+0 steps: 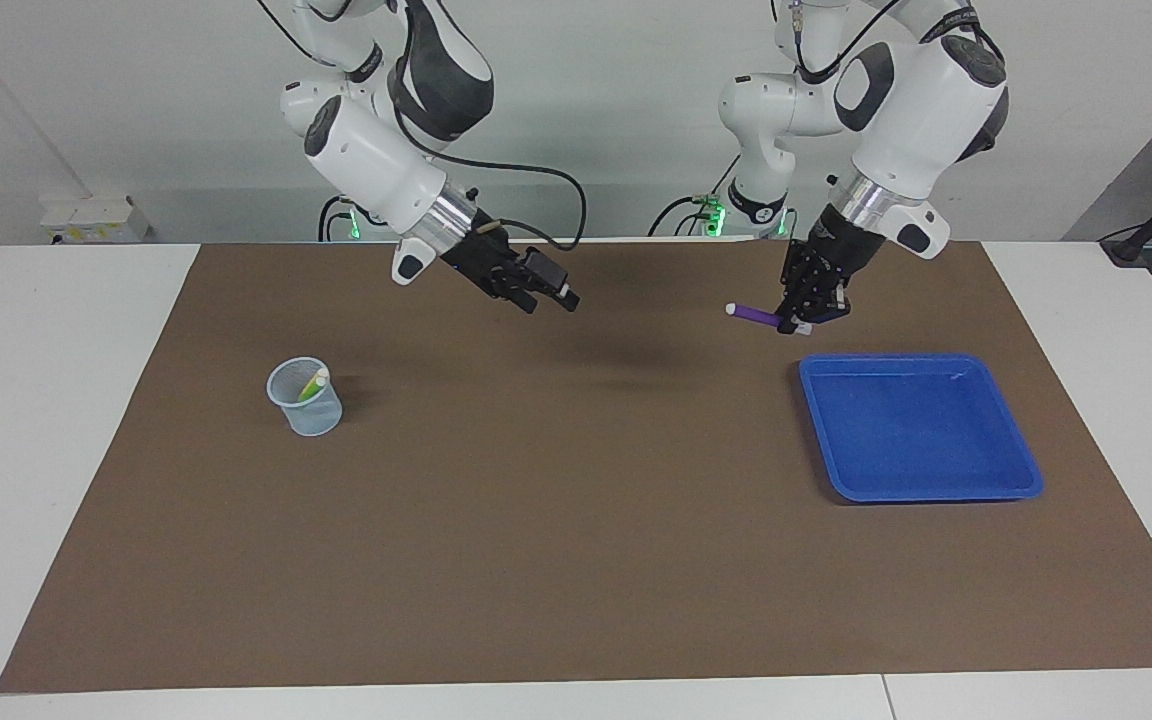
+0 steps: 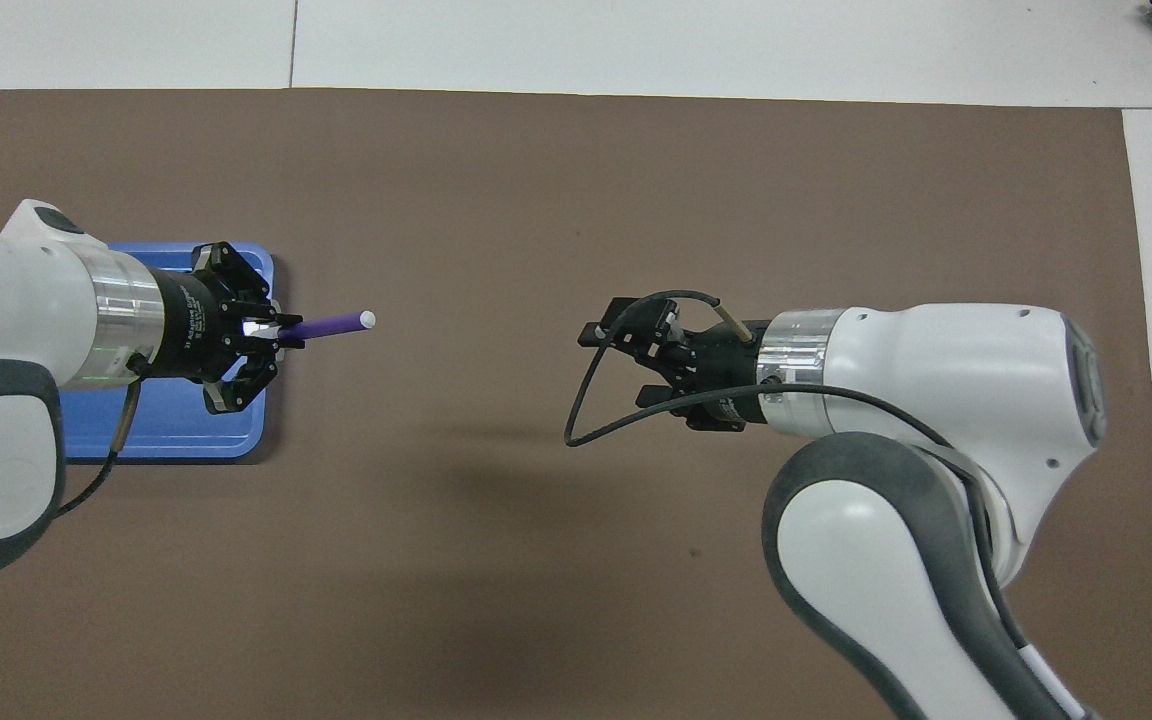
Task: Transfer and insert pens with both arms
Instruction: 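Lift the purple pen with the left gripper while the right gripper approaches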
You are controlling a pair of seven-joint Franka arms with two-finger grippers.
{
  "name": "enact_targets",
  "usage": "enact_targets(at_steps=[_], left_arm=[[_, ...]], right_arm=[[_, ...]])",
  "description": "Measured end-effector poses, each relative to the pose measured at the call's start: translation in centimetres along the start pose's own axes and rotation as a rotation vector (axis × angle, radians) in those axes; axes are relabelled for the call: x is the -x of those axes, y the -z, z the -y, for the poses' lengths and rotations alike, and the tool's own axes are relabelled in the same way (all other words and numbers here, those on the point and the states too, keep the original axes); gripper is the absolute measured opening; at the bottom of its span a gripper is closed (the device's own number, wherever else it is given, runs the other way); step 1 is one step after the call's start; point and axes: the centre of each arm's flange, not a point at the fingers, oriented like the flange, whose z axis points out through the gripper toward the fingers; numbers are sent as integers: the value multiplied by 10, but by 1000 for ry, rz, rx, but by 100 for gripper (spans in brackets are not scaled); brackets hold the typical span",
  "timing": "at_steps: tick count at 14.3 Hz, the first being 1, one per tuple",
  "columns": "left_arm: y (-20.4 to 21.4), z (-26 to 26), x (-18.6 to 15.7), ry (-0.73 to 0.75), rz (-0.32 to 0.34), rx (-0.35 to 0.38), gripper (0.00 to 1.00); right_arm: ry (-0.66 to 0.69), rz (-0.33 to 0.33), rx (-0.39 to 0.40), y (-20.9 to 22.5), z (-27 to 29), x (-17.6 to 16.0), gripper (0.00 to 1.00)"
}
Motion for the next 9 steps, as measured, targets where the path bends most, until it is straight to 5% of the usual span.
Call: enact_targets(at_steps=[9], left_arm=[[-1, 35, 38, 78, 16, -21, 17]], right_arm=[[-116, -28, -155, -27, 59, 71, 100]])
